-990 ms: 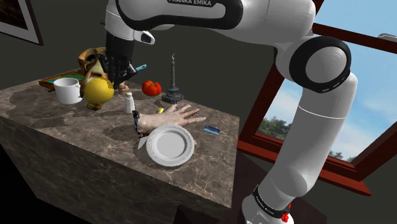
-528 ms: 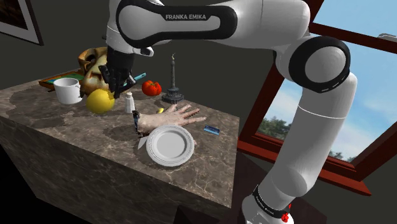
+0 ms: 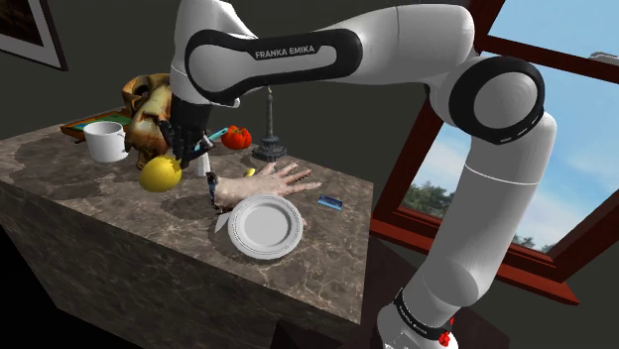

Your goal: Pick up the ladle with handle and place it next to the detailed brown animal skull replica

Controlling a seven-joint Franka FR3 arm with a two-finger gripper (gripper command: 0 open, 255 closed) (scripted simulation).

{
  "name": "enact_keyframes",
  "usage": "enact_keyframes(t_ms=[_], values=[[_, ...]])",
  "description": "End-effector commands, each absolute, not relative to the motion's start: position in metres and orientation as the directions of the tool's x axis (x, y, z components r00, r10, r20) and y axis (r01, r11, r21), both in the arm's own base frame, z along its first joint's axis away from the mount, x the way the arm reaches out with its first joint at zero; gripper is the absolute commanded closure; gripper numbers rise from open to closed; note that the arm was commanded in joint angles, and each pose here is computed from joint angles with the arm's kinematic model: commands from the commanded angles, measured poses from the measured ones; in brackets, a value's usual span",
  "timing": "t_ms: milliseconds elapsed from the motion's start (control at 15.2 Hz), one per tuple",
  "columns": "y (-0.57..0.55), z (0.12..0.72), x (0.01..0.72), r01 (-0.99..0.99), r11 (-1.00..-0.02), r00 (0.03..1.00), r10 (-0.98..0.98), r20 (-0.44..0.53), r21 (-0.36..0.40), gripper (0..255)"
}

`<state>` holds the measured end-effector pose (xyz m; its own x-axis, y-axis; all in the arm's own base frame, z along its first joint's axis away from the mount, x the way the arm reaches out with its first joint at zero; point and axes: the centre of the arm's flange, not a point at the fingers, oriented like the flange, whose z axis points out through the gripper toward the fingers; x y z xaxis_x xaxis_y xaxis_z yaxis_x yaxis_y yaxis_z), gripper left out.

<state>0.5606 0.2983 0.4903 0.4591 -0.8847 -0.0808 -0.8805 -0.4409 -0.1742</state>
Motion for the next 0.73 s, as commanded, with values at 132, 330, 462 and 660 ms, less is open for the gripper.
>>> enact_keyframes(t_ms=[132, 330, 462, 660], values=[[0.300, 0.468, 0.562, -0.880, -0.441, 0.459, -0.885, -0.081, -0.175, 255], [0.300, 0.452, 0.562, -0.880, -0.441, 0.459, -0.885, -0.081, -0.175, 255], [0.300, 0.442, 0.562, -0.880, -0.441, 0.459, -0.885, -0.081, -0.175, 255], [0.300, 0.426, 0.562, -0.880, -0.441, 0.459, -0.885, -0.081, -0.175, 255]])
